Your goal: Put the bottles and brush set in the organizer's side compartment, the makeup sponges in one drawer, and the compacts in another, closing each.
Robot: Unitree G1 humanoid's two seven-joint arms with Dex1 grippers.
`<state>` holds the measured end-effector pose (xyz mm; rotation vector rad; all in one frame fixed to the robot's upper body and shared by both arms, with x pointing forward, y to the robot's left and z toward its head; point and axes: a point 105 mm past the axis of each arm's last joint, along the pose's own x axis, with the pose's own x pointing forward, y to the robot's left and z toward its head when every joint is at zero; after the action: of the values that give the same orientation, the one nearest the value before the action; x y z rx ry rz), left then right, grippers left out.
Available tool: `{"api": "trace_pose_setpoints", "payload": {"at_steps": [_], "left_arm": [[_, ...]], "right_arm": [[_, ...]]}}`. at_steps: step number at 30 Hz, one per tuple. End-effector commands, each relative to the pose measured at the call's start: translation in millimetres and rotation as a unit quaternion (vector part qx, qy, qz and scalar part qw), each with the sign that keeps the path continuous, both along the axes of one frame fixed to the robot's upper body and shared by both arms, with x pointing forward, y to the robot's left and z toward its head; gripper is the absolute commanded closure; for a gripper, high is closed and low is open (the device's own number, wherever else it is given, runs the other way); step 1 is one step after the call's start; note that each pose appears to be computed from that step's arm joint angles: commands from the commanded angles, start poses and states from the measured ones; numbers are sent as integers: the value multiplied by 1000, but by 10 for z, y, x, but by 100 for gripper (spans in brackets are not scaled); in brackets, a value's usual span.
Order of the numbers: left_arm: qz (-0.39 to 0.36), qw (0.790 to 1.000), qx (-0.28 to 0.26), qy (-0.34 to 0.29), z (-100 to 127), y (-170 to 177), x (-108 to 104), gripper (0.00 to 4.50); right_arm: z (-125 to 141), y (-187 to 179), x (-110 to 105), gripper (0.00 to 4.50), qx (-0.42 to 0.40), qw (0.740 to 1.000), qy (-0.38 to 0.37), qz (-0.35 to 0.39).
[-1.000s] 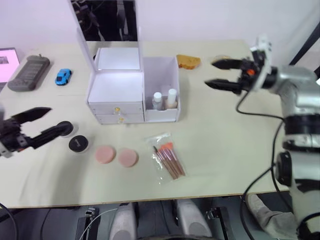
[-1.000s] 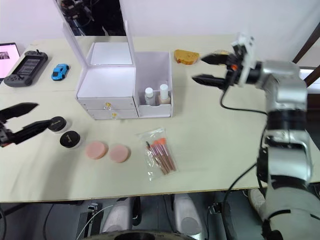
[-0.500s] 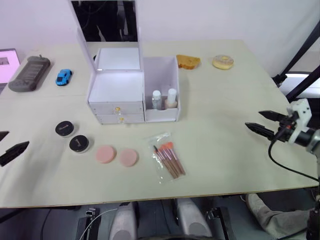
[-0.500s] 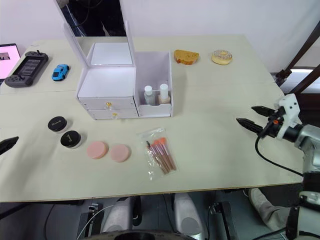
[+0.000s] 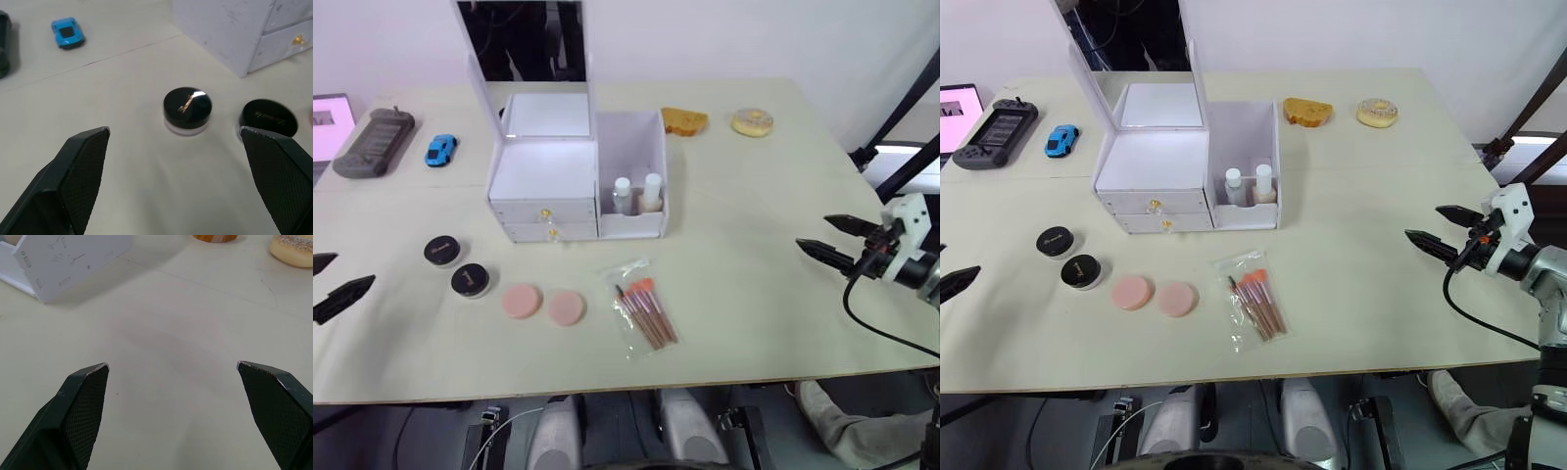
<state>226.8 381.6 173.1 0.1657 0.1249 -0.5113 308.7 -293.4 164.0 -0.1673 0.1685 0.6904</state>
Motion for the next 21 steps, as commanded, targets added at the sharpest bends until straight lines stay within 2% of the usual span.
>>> {"api": "trace_pose_setpoints", "payload": {"at_steps": [1,4,9,13,15,17,19,20,21], "left_arm": [[-126,992,-11,27,132,-597,-109,0],[-161,985,-24,54,142,-867,-172,0],[-239,965,-61,91,148,-1500,-162,0],[-213,965,-64,137,33,-1927,-76,0],[-251,946,-93,182,58,-2258,-168,0],[-253,936,-85,228,23,-2443,-211,0],[-238,925,-77,286,-29,-2520,-242,50],[-255,911,-88,313,-8,-2581,-286,79],[-273,896,-105,333,34,-2647,-325,129]], "right_arm": [[160,558,-188,6,19,993,22,115],[179,775,-281,6,26,989,47,140],[154,1108,-394,6,11,982,73,174],[213,1328,-472,6,8,979,68,191],[211,1441,-554,6,8,976,77,204],[188,1478,-596,6,4,975,88,202],[178,1484,-604,0,13,973,112,200],[177,1491,-614,0,20,971,128,203],[177,1496,-624,0,22,968,139,205]]}}
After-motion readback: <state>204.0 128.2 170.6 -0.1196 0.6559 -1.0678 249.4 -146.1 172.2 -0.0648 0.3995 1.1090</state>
